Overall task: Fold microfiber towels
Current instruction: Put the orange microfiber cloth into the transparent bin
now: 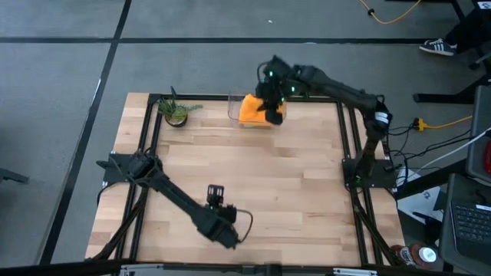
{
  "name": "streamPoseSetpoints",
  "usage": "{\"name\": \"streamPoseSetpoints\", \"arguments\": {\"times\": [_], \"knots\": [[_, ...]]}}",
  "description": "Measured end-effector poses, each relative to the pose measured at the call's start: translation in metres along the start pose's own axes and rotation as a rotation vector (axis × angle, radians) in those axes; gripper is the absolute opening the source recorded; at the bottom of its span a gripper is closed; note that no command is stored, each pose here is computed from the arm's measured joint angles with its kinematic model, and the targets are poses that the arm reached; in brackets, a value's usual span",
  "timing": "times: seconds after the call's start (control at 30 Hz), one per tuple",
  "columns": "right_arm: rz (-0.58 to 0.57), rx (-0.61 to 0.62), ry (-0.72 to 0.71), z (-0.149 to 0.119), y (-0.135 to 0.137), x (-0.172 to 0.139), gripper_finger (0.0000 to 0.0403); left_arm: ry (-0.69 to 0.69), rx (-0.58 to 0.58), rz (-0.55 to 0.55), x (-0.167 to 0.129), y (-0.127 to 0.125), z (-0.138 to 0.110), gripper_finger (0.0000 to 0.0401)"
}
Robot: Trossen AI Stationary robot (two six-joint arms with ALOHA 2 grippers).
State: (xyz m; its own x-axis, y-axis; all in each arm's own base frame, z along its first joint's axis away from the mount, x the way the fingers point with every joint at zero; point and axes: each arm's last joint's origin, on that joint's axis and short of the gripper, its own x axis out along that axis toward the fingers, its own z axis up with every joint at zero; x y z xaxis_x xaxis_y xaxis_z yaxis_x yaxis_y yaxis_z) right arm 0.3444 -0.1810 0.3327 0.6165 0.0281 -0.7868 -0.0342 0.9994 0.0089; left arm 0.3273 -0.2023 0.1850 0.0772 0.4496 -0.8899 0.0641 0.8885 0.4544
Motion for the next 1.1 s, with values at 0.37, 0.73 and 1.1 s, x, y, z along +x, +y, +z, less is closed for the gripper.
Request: {"name": "streamPoseSetpoints", "arguments": {"times": [0.37, 0.73, 1.1], "knots": [[0.177, 0.084, -0.156, -0.065, -0.118, 0.055, 0.0017, -0.114, -0.138, -0.069, 0.025, 0.074, -0.027, 0.0155], [0.277, 0.044, -0.185, -0.085, -0.131, 0.087, 0.0017, -0.091, -0.166, -0.108, 0.061, 0.105, -0.035, 0.0155], [0.181, 0.016, -0.073, -0.079, -0.122, 0.097, 0.0175, -0.123, -0.172, -0.134, 0.063, 0.1, -0.034, 0.0155]]}}
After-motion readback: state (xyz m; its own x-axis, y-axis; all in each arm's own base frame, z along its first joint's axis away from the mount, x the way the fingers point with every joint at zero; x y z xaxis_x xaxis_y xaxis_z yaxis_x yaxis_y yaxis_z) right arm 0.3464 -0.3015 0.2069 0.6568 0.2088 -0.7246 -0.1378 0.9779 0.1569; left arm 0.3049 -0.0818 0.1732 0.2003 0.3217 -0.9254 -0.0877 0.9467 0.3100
